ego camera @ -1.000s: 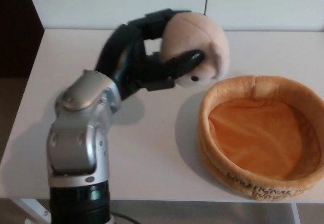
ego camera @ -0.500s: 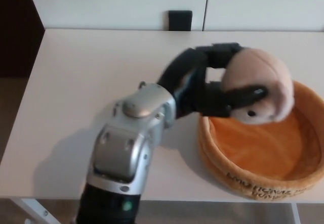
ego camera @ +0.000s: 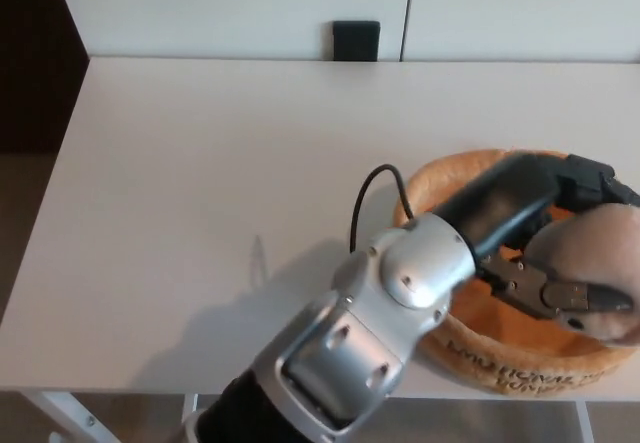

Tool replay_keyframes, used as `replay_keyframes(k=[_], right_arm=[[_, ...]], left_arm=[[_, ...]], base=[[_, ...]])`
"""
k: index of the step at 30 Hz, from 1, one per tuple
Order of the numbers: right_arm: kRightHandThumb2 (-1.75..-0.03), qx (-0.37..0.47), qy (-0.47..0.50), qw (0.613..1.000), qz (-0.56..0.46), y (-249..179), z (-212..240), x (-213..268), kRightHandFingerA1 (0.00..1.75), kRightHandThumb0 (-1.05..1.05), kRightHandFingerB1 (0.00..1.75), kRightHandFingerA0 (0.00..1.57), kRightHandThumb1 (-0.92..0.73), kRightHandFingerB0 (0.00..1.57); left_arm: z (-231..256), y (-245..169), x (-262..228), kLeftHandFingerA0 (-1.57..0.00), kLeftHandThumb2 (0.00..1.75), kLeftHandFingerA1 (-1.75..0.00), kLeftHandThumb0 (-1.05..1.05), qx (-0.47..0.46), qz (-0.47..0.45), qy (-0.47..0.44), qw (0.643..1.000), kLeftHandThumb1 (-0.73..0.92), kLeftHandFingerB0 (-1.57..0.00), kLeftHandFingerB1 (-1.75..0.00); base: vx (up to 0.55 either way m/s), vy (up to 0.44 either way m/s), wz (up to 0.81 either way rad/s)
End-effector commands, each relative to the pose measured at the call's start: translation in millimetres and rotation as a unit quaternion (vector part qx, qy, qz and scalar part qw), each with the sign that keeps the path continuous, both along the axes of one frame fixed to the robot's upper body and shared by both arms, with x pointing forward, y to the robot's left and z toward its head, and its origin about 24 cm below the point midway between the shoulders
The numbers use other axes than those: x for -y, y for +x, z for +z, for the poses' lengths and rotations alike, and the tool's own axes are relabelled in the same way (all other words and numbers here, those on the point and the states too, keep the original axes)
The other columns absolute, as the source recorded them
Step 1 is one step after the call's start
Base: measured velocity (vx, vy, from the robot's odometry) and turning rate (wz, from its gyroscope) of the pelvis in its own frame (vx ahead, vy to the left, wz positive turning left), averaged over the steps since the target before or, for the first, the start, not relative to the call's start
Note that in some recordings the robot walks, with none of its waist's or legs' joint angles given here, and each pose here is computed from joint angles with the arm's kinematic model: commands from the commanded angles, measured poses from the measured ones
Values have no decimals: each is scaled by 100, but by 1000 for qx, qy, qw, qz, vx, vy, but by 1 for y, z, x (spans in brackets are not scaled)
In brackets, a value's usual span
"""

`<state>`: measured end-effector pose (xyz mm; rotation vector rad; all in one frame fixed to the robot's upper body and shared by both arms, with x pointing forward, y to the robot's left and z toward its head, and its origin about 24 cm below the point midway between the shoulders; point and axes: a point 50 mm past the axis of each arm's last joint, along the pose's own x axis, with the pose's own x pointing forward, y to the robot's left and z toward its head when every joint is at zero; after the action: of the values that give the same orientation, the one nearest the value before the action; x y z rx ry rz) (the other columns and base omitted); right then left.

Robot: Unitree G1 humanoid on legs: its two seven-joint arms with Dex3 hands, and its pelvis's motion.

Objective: The robot walks towards a table in front, picks a dumpling toy with left hand and puts it in an orange round plate

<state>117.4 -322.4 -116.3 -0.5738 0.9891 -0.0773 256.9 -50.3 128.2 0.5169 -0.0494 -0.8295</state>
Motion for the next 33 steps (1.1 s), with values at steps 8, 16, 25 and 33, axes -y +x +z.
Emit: replay_keyframes(k=[8,16,25,33], right_arm=[[-63,-11,-17,999,27,-1,-1,-2,120,-68,31,68,-75,24],[-97,-11,-18,999,29,4,-1,-4,101,-80,42,65,-62,4],[-62,-7,-4,1000,12,6,-1,-4,123,-75,33,69,-72,9],[-89,-9,-5,1000,25,7,-1,-7,109,-83,39,79,-59,4]], left_arm=[[12,25,-5,0,84,-21,-60,284,170,148,932,49,0,-21],[26,57,-36,0,59,0,-98,271,230,185,916,60,0,0],[31,55,-46,0,63,-11,-105,269,163,239,919,67,0,0],[47,32,-68,0,120,-9,-102,271,120,223,929,77,0,-3]], base=[[0,0,0],[0,0,0],[0,0,0],[0,0,0]])
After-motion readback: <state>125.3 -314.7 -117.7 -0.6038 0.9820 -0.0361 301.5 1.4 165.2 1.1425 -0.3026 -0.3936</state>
